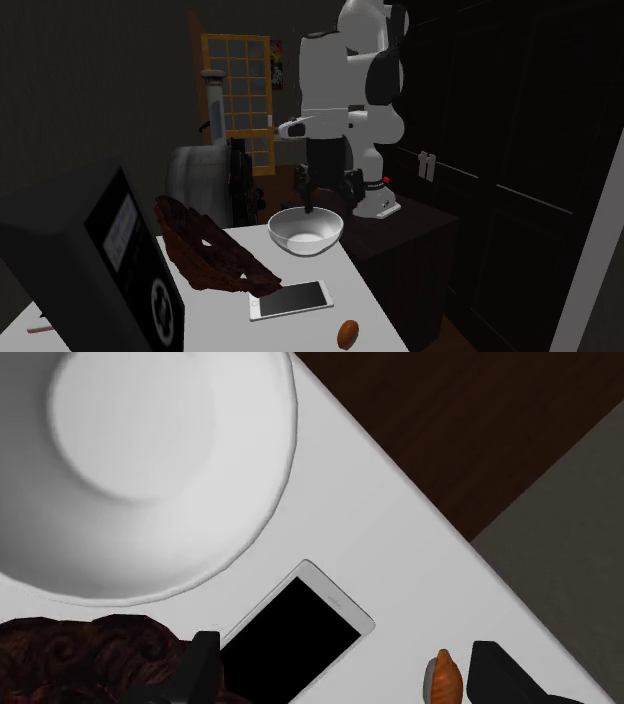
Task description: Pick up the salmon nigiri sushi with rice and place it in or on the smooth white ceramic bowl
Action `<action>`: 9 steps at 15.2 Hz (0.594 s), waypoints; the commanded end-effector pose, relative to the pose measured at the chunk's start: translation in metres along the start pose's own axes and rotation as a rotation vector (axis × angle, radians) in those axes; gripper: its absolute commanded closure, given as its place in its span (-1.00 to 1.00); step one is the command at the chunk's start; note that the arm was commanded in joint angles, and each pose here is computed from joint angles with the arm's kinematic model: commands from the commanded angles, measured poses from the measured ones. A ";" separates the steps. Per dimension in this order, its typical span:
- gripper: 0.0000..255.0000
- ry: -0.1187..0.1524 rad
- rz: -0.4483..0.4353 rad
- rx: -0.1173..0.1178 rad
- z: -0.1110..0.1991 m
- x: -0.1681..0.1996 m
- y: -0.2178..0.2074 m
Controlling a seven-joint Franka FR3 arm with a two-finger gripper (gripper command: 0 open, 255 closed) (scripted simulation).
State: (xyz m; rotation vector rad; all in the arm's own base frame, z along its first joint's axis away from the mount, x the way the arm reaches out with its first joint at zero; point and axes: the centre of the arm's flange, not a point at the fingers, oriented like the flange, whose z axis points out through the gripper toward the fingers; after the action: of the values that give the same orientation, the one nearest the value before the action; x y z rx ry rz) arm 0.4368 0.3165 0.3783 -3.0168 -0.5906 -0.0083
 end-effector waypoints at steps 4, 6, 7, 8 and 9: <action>-1.00 0.013 -0.041 -0.003 0.042 0.036 -0.039; -1.00 0.017 -0.057 -0.005 0.057 0.050 -0.054; -1.00 0.019 -0.065 -0.006 0.065 0.057 -0.062; -1.00 0.022 -0.073 -0.007 0.073 0.064 -0.070; -1.00 0.024 -0.081 -0.007 0.081 0.071 -0.078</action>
State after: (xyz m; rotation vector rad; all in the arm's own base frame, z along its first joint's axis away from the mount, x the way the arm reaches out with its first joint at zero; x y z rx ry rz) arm 0.4699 0.4070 0.3108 -2.9950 -0.6987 -0.0445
